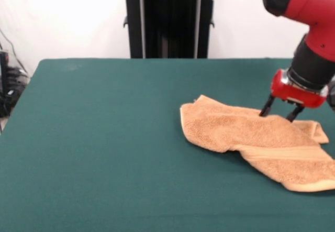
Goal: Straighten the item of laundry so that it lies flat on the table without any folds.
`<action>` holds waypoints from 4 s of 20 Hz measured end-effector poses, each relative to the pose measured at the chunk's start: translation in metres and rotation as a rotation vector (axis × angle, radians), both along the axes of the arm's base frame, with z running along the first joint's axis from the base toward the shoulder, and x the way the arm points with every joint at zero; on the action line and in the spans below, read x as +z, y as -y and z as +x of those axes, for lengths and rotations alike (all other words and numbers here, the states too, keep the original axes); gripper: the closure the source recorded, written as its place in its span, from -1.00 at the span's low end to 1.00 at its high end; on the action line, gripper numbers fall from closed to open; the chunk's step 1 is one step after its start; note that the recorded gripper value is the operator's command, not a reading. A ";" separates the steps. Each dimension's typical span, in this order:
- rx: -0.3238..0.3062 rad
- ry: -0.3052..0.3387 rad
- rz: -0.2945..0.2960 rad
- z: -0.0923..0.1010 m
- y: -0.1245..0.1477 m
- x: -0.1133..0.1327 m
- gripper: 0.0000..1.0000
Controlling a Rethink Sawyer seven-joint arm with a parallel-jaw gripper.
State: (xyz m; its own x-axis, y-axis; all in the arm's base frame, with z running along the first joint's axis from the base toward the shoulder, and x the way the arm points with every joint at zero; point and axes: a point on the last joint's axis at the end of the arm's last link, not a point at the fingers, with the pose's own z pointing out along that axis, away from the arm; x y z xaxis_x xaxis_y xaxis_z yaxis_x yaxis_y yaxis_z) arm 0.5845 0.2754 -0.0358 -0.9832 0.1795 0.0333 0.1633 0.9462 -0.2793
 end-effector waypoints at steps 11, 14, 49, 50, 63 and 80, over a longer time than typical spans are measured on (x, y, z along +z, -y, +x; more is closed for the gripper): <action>-0.081 -0.020 -0.051 0.001 -0.015 0.002 -1.00; -0.094 -0.014 -0.053 0.000 -0.019 0.002 -1.00; -0.158 -0.021 -0.032 -0.006 -0.069 0.053 -1.00; -0.158 -0.016 -0.031 -0.005 -0.069 0.053 -1.00; -0.108 0.192 0.020 0.024 -0.069 0.040 -1.00; -0.047 0.318 0.000 0.026 -0.056 -0.016 -1.00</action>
State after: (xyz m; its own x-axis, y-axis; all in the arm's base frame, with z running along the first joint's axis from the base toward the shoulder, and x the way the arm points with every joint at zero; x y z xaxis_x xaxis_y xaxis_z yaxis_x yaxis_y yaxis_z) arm 0.6100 0.3309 -0.0521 -0.9349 0.2246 -0.2747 0.2857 0.9356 -0.2074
